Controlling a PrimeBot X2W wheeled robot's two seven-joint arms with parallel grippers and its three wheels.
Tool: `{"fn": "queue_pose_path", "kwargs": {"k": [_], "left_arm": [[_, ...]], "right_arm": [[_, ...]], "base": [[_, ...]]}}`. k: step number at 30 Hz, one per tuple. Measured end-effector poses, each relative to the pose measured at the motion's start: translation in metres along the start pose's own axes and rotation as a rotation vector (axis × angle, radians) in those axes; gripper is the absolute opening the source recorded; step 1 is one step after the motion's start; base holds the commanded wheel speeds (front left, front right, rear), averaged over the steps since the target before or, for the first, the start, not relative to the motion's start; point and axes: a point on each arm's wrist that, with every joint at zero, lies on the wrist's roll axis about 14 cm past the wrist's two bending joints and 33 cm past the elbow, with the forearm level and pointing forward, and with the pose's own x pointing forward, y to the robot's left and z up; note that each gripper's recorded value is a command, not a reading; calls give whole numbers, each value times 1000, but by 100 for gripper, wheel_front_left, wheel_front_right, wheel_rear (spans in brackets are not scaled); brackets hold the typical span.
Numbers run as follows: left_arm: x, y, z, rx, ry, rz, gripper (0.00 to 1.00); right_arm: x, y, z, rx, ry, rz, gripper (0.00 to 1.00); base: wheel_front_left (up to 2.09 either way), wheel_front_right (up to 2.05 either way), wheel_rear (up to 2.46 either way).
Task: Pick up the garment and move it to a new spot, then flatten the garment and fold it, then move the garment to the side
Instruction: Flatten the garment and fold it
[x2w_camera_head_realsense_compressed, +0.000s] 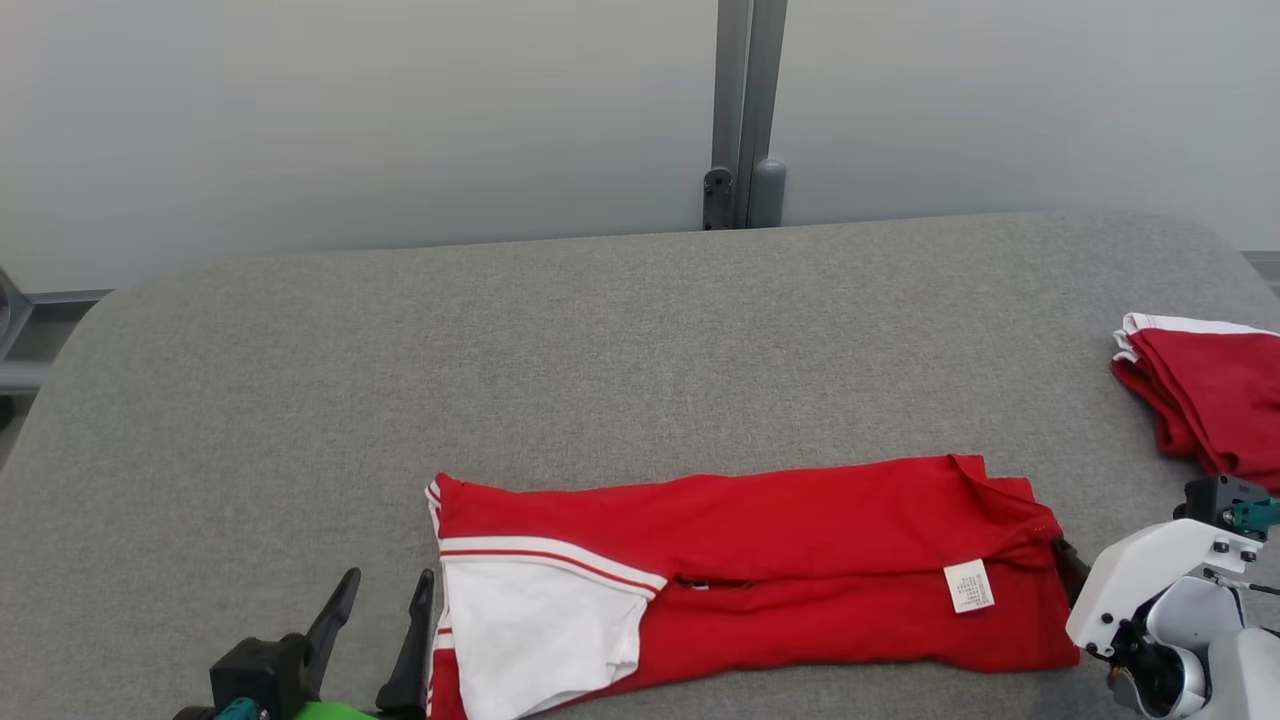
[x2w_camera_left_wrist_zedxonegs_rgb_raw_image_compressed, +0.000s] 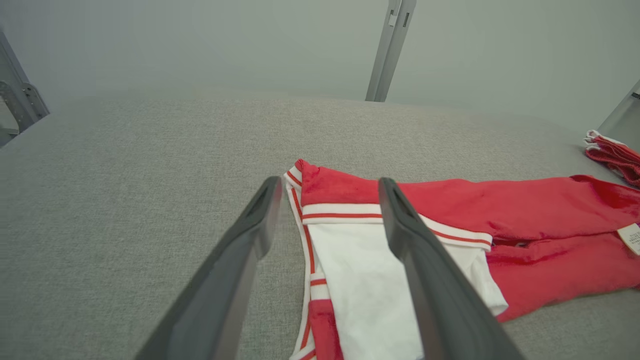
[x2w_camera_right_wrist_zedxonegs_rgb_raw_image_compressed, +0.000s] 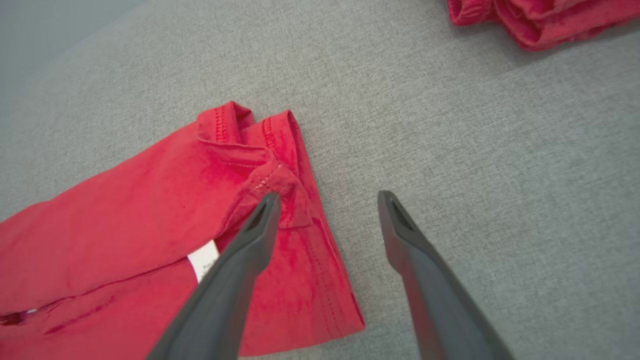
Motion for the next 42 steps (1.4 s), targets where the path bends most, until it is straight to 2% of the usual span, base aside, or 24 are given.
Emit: {"fn": "queue_pose_path", "kwargs": {"k": [9, 16, 20, 28, 34, 37, 38, 39, 40, 42], "left_arm": [[-3, 11, 21, 36, -81, 26, 100], [-5, 15, 25, 60, -103, 29, 100], [-3, 22, 29, 44, -121, 65, 100], [0, 40, 42, -24, -185, 145, 100], [0, 50, 41, -28, -197, 177, 100], [-3, 58, 37, 5, -184, 209, 100], [-4, 61, 36, 13, -181, 220, 100], [-5, 63, 34, 17, -176, 228, 100], [-6, 63, 31, 19, -169, 232, 100], [-9, 65, 26, 14, -157, 242, 100]], "right_arm": [[8, 11, 4, -25, 70, 15, 100], [19, 10, 1, -47, 163, -13, 100], [29, 13, 1, -58, 196, -23, 100], [47, 17, -29, -55, 343, -31, 100], [58, 26, -41, -83, 390, -9, 100], [61, 29, -44, -105, 402, -1, 100], [61, 30, -44, -109, 404, 3, 86], [61, 32, -44, -111, 402, 8, 36], [62, 34, -44, -111, 399, 13, 0], [62, 38, -44, -117, 399, 24, 0]], "base": [[0, 0, 0], [0, 0, 0], [0, 0, 0], [0, 0, 0], [0, 0, 0], [0, 0, 0], [0, 0, 0], [0, 0, 0], [0, 0, 0], [0, 0, 0]]}}
